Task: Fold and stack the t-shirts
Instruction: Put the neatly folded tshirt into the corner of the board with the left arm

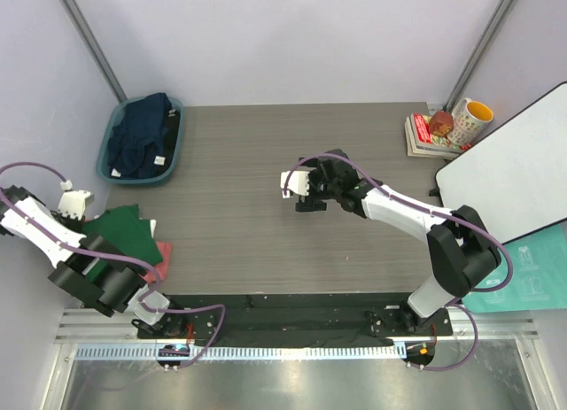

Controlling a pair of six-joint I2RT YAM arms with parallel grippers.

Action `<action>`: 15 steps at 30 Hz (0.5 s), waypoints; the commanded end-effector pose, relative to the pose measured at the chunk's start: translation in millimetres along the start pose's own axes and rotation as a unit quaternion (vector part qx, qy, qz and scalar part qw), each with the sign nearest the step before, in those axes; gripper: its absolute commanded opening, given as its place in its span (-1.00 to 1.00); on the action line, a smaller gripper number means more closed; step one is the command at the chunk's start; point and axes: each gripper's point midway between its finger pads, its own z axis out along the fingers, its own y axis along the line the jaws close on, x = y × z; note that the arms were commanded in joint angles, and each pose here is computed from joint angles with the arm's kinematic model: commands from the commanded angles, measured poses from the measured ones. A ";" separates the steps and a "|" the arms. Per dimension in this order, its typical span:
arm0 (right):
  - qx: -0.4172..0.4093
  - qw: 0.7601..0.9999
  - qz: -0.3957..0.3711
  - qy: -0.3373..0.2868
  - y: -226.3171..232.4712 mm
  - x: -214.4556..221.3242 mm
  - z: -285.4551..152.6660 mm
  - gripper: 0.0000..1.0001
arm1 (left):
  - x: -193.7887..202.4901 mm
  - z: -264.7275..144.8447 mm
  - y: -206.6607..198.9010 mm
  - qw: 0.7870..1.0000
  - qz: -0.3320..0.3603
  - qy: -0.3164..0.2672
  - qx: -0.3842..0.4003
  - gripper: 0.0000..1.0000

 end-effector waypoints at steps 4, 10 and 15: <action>0.029 0.999 -0.002 -0.029 -22.9 -17.3 -1.4 0.99 | -1.8 6.5 30.4 0.997 -0.005 -0.017 -0.081 -1.00; 0.025 0.999 -0.001 -0.028 -21.5 -16.6 1.0 0.99 | -31.5 0.7 52.4 0.990 0.019 -0.084 -0.111 -1.00; 0.029 0.999 0.002 -0.028 -25.1 -17.9 1.6 0.99 | -41.9 2.5 58.6 0.984 0.057 -0.104 -0.130 -0.99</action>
